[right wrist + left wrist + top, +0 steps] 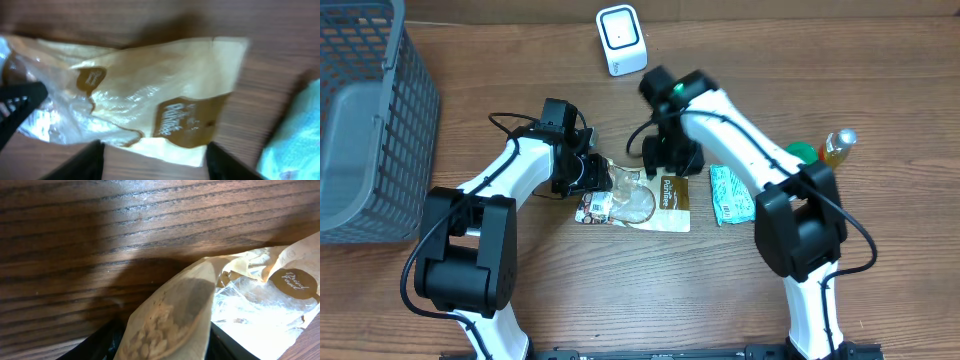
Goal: Scan the item barcode
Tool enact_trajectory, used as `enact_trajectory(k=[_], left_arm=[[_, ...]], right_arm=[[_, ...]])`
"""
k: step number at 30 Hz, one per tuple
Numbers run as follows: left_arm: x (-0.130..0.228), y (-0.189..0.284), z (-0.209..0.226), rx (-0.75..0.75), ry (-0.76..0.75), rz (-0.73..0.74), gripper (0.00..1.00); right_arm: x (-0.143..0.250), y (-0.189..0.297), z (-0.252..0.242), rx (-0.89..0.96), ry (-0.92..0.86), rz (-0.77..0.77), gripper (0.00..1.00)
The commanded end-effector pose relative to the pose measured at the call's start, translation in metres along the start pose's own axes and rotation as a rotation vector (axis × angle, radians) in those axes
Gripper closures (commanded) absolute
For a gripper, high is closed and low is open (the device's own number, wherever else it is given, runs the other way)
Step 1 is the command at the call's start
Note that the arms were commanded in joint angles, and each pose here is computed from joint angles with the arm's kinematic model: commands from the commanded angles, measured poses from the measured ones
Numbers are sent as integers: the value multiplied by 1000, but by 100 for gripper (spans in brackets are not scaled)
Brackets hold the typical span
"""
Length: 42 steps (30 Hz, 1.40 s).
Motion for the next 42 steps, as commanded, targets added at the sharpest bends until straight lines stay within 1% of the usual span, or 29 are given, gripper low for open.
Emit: enact_trajectory(k=[1, 3, 6, 10, 14, 16, 20, 25, 30, 42], left_arm=[[15, -15, 17, -70, 10, 55, 48], [15, -15, 17, -70, 10, 55, 48], [15, -15, 17, -69, 10, 54, 48], [15, -15, 16, -69, 21, 51, 48], [15, -15, 16, -69, 24, 51, 49], [15, -15, 17, -69, 24, 51, 48], [15, -15, 17, -69, 24, 51, 49], [15, -15, 16, -69, 24, 51, 49], [15, -15, 16, -69, 24, 51, 49], [15, -15, 17, -69, 24, 51, 48]], right_arm=[[-5, 23, -19, 0, -32, -42, 18], [-3, 21, -28, -31, -16, -20, 14], [0, 17, -23, -148, 44, 9, 12], [3, 5, -26, -188, 43, 22, 12], [0, -10, -20, -255, 51, 4, 13], [-2, -22, -19, -262, 38, -10, 10], [-4, -40, -22, -268, -13, -32, 10], [-4, -61, -23, -285, 0, -61, 10], [5, -76, -19, -349, 3, -45, 10], [9, -79, -15, -373, 8, -34, 11]])
Point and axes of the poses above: each gripper's point midway between its finger pads, its own y axis back along the fingers, its own z axis along the line the jaws close on, x = y × z, the point moved 4 cm from there along y, back along the fingers, and after that the axes turned 9 degrees about y, right-handed, at the moved point
